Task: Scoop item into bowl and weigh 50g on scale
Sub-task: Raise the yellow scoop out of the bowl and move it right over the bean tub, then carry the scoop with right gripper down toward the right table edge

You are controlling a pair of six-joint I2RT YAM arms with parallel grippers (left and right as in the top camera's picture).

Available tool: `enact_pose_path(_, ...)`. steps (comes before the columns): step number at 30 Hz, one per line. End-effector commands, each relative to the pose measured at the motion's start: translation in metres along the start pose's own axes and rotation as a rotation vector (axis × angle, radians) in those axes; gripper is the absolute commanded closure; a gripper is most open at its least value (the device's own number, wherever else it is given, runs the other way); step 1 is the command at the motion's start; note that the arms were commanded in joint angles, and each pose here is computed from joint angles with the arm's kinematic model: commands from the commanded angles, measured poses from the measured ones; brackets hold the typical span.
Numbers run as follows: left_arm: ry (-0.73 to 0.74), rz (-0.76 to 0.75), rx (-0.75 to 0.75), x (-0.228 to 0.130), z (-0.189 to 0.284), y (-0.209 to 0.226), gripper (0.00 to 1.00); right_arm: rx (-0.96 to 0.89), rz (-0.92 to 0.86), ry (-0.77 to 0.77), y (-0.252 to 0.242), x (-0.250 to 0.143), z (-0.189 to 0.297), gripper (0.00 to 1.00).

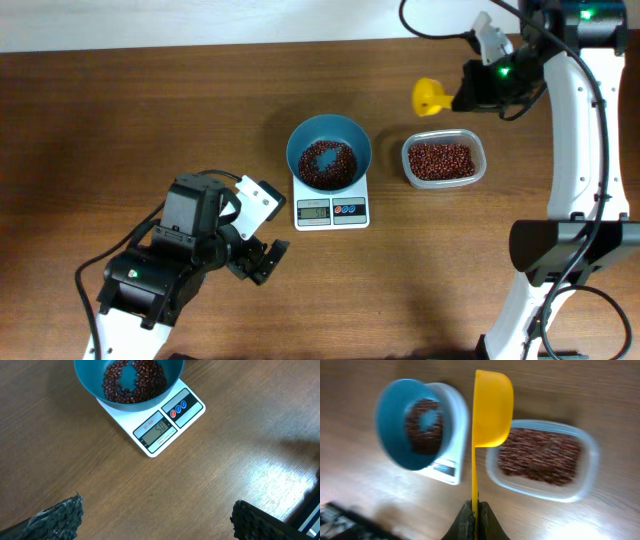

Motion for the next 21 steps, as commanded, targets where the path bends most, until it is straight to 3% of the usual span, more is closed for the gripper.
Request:
enact_pose_path(1, -0.008, -0.022, -0.014, 0.001, 0.0, -0.002, 0.01, -0.139, 0.028, -0.019, -0.006, -0.004, 0.015, 0.96)
enact_pose_path(15, -0.008, -0.022, -0.014, 0.001, 0.0, -0.002, 0.01, -0.161, -0.012, 0.123, -0.017, -0.023, -0.011, 0.96)
enact_pose_path(21, -0.008, -0.022, -0.014, 0.001, 0.0, -0.002, 0.01, -0.265, -0.015, 0.178, -0.024, -0.042, -0.008, 0.96)
Point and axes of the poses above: each gripper's point midway between its finger pads, its own z axis back along the fingers, its own y axis along the line the jaws close on, x = y × z, the point moved 8 cm from there along z, back along the fingers, and after that the axes turned 2 degrees about -z, right-handed, at the moved point
